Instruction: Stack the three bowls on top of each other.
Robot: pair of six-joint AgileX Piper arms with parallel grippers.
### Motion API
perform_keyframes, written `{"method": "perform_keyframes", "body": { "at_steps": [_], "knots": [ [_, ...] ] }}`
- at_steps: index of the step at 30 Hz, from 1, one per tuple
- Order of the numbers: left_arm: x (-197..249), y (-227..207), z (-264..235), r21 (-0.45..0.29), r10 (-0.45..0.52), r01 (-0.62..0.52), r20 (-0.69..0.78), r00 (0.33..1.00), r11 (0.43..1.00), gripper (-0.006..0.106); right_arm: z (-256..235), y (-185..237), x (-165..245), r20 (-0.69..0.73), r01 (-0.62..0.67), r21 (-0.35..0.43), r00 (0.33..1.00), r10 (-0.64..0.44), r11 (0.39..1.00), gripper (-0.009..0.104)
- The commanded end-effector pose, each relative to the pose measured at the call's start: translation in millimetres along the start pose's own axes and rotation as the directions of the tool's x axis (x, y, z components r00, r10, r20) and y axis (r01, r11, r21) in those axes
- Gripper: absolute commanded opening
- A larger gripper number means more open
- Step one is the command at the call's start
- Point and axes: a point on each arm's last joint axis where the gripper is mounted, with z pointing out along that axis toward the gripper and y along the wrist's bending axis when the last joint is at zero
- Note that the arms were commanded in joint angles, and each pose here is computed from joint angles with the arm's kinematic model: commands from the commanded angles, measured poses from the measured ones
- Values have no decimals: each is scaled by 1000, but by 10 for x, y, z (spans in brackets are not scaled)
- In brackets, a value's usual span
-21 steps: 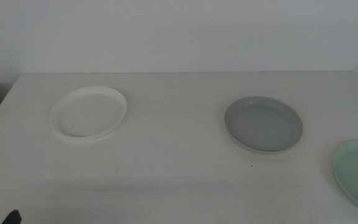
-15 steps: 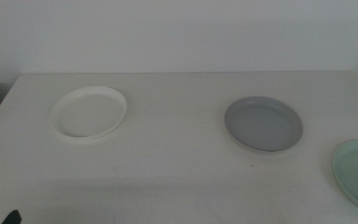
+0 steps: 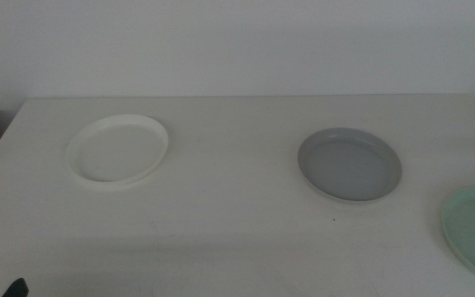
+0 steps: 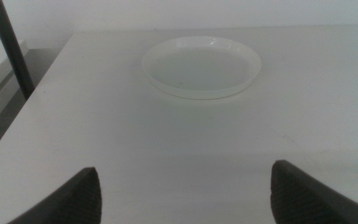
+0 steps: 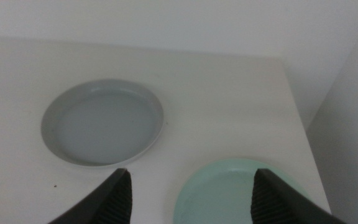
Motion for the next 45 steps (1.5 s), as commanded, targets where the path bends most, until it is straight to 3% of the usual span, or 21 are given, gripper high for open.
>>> {"method": "perform_keyframes", "body": {
  "at_steps": [1,8,17,28,36,45],
  "knots": [
    [-95,3,-18,-1,-19,20,99,995,1000,105,117,-16,-361,18,0,7,1000,0,1000,49],
    [-95,3,-18,-1,-19,20,99,995,1000,105,680,8,-976,-164,-71,-27,984,65,997,49],
    [-95,3,-18,-1,-19,20,99,995,1000,105,1594,13,-1222,-291,-79,-24,954,69,997,49],
    [-95,3,-18,-1,-19,20,99,995,1000,105,2670,80,-1054,-503,-155,-37,856,116,987,49],
    [-95,3,-18,-2,-19,19,99,995,1000,105,3249,98,-683,-607,-163,-23,786,115,986,48],
    [-95,3,-18,-2,-19,19,99,995,1000,105,3548,132,-341,-661,-203,-11,737,145,979,35]
  ]
}}
